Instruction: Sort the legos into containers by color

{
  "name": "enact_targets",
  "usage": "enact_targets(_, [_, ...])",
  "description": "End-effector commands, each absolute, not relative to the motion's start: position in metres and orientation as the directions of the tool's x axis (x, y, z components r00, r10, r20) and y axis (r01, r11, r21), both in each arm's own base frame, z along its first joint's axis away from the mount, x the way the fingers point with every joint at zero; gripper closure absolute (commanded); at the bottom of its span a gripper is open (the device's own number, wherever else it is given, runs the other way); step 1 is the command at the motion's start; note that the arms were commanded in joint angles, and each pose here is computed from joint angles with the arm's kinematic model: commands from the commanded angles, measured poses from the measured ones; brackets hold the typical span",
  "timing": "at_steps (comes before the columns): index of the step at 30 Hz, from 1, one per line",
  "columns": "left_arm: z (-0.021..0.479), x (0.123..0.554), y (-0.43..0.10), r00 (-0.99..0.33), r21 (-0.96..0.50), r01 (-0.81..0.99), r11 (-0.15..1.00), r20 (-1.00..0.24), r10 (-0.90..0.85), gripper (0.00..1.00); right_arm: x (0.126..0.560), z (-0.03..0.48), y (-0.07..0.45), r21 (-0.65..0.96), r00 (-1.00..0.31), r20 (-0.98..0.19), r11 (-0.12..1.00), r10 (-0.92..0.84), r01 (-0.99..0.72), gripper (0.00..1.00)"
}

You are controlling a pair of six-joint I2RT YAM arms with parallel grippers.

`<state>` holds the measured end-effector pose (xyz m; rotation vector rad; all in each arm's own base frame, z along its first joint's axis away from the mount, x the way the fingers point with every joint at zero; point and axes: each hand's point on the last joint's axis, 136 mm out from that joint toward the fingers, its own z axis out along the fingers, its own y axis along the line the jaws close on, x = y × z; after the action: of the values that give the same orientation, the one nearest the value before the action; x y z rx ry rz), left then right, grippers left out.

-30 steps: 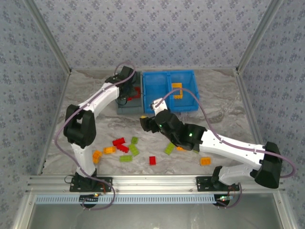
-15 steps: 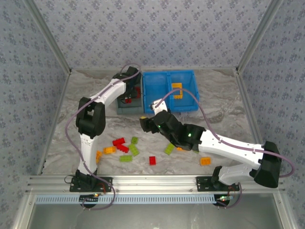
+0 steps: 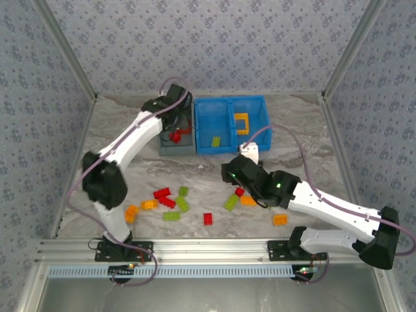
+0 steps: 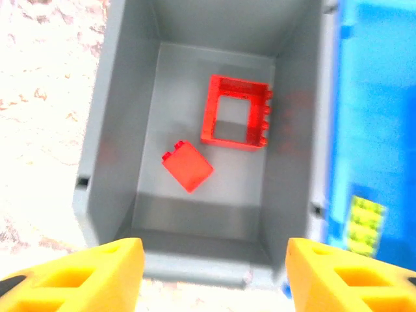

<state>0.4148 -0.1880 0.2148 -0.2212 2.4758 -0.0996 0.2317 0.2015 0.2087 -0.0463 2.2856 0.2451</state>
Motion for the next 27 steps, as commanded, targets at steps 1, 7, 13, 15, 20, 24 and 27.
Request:
enact_targets(1, [0.249, 0.366, -0.207, -0.751, -0.217, -0.013, 0.976, -0.643, -0.153, 0.37, 0.201, 0.163, 0.148, 0.080, -0.797, -0.595, 0.994, 0.106, 0.072, 0.20])
enact_targets(7, [0.247, 0.261, -0.257, -0.715, -0.258, 0.305, 0.917, -0.698, 0.041, 0.34, 0.204, 0.136, 0.145, 0.162, -0.847, -0.497, 0.979, 0.190, 0.125, 0.18])
enact_targets(13, [0.242, 0.176, -0.274, -0.628, -0.348, 0.491, 0.799, -0.777, 0.048, 0.29, 0.257, 0.115, 0.175, 0.295, -0.846, -0.429, 0.934, 0.316, 0.200, 0.14])
enact_targets(15, [0.232, 0.162, -0.269, -0.620, -0.349, 0.492, 0.797, -0.784, 0.039, 0.28, 0.273, 0.104, 0.181, 0.303, -0.845, -0.401, 0.922, 0.353, 0.241, 0.15])
enact_targets(20, [0.215, 0.153, -0.254, -0.636, -0.337, 0.457, 0.823, -0.771, 0.037, 0.28, 0.301, 0.085, 0.197, 0.295, -0.847, -0.374, 0.914, 0.378, 0.278, 0.19])
enact_targets(24, [0.220, 0.155, -0.257, -0.620, -0.322, 0.470, 0.822, -0.784, 0.047, 0.27, 0.314, 0.062, 0.202, 0.278, -0.847, -0.341, 0.904, 0.408, 0.324, 0.22])
enact_targets(27, [0.223, 0.155, -0.262, -0.617, -0.315, 0.481, 0.818, -0.785, 0.060, 0.27, 0.319, 0.044, 0.197, 0.248, -0.845, -0.310, 0.895, 0.436, 0.371, 0.27])
